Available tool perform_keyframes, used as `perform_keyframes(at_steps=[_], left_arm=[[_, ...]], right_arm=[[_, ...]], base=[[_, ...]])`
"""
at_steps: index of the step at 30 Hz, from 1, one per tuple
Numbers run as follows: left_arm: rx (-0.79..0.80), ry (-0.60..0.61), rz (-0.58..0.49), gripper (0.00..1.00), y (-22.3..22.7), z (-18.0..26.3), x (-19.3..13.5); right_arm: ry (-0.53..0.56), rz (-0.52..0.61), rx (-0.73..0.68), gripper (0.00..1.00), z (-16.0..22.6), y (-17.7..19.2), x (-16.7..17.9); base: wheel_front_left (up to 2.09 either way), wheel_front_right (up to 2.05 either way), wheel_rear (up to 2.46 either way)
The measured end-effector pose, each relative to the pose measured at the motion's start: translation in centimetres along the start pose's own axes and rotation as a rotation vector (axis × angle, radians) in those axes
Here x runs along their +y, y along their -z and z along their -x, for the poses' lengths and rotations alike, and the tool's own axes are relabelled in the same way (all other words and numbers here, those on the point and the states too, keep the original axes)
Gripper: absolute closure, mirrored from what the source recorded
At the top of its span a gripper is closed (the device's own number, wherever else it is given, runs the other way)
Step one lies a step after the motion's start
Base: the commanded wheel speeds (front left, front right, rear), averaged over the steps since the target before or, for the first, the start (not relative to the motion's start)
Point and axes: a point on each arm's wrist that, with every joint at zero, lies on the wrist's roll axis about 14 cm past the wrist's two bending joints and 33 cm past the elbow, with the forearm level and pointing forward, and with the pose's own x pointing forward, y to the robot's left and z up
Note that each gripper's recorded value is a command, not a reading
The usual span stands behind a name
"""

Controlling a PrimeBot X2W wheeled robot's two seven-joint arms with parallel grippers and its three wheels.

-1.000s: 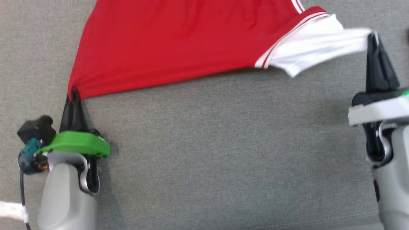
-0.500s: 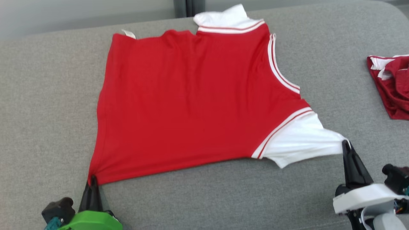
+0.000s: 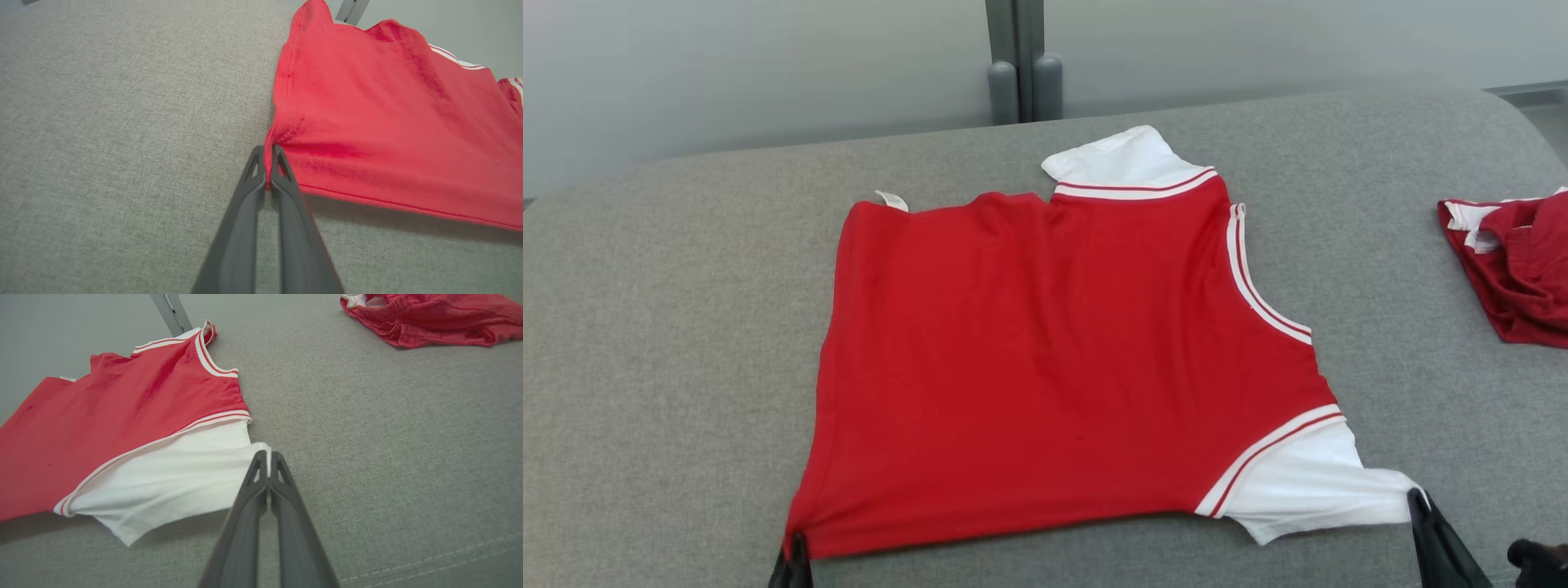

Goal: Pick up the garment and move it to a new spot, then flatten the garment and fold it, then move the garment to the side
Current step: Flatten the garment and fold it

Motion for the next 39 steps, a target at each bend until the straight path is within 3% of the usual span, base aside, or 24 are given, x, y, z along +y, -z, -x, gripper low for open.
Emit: perform_keyframes(at_steps=[8, 13, 27, 28, 29, 30, 39], left_arm=[[-0.16, 0.113, -0.036, 1.0, -5.7, -4.8, -3.3], [-0.18, 0.143, -0.056, 1.0, -7.1, -8.7, -4.3], [-0.114, 0.149, -0.079, 0.99, -5.5, -15.1, -4.2], [-0.112, 0.142, -0.072, 0.36, -5.4, -15.3, -4.0], [-0.117, 0.131, -0.069, 0.0, -5.5, -15.5, -3.7], [-0.125, 0.125, -0.068, 0.0, -5.7, -15.7, -3.6], [-0.086, 0.096, -0.035, 0.0, -3.9, -13.9, -2.8]], right_arm=[[-0.095, -0.016, -0.195, 1.0, -6.0, -6.5, 3.7], [-0.166, 0.005, -0.261, 1.0, -10.5, -9.2, 6.3], [-0.171, 0.069, -0.214, 1.0, -18.9, -7.8, 7.8], [-0.164, 0.069, -0.213, 0.79, -19.3, -7.6, 7.7], [-0.156, 0.069, -0.214, 0.22, -19.5, -7.6, 7.5], [-0.149, 0.075, -0.218, 0.0, -19.7, -7.5, 7.4], [-0.109, 0.105, -0.204, 0.0, -17.8, -6.4, 6.0]], base=[[0.0, 0.0, 0.0], [0.0, 0.0, 0.0], [0.0, 0.0, 0.0], [0.0, 0.0, 0.0], [0.0, 0.0, 0.0], [0.0, 0.0, 0.0], [0.0, 0.0, 0.0]])
